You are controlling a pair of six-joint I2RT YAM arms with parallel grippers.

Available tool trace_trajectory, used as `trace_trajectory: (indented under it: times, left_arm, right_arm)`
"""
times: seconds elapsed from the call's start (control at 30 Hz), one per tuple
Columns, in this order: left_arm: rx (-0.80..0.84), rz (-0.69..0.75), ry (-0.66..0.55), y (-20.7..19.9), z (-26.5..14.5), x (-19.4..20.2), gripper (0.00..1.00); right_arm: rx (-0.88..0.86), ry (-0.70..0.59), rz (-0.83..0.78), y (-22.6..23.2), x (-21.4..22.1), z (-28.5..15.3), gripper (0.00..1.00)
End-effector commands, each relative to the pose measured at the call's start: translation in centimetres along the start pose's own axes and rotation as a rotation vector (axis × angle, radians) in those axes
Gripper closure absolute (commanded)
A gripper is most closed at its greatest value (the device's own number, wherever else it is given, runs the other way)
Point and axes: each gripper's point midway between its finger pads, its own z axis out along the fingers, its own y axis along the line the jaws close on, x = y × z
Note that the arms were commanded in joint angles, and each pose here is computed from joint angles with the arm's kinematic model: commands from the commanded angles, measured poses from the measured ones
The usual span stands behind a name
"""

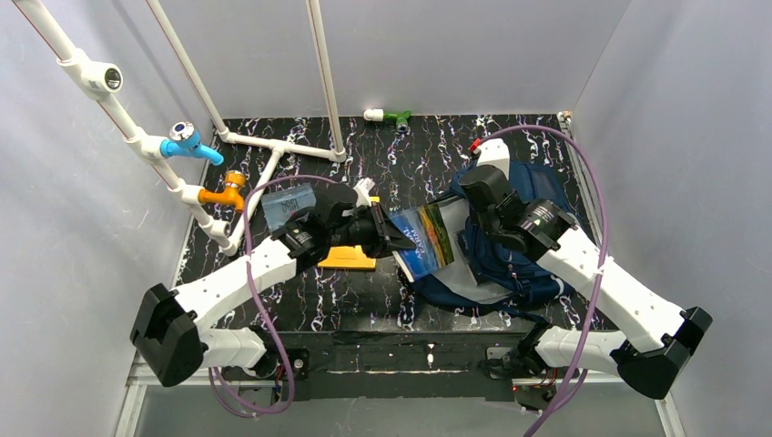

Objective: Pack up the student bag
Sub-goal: Place the book in the student bag.

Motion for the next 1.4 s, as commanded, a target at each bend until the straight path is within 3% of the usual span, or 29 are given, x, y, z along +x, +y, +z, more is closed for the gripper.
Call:
trace_trajectory:
  times: [0.0, 0.2, 0.53, 0.67, 1.0, 1.37]
  left_arm:
    - [0.091, -0.01, -0.002, -3.3, 1.5, 0.0, 1.0]
    - [0.1, 0.013, -0.007, -5.5, 3.9, 0.9, 1.0]
    - [0.161, -0.085, -0.036, -7.5, 6.0, 0.1, 1.0]
    - [0.129, -0.169, -0.027, -5.1, 8.5, 0.5, 1.0]
    - [0.034, -0.102, -0.111, 0.7, 13.4, 1.8, 1.0]
    - [-0.034, -0.156, -0.065, 4.6, 20.5, 2.1, 1.0]
  right_arm:
    - [-0.037, -0.174, 0.128, 0.2, -6.3, -1.6, 0.99]
    - [-0.037, -0.185, 0.132, -0.1, -6.7, -2.0, 0.99]
    - [-0.048, -0.201, 0.14, -0.2, -7.2, -2.5, 0.99]
    - [-0.049, -0.207, 0.143, -0.4, -7.4, -2.7, 0.99]
    - [-0.048, -0.212, 0.133, -0.5, -7.2, -2.7, 0.99]
    - [-0.056, -0.21, 0.114, -0.7, -6.8, -2.9, 0.99]
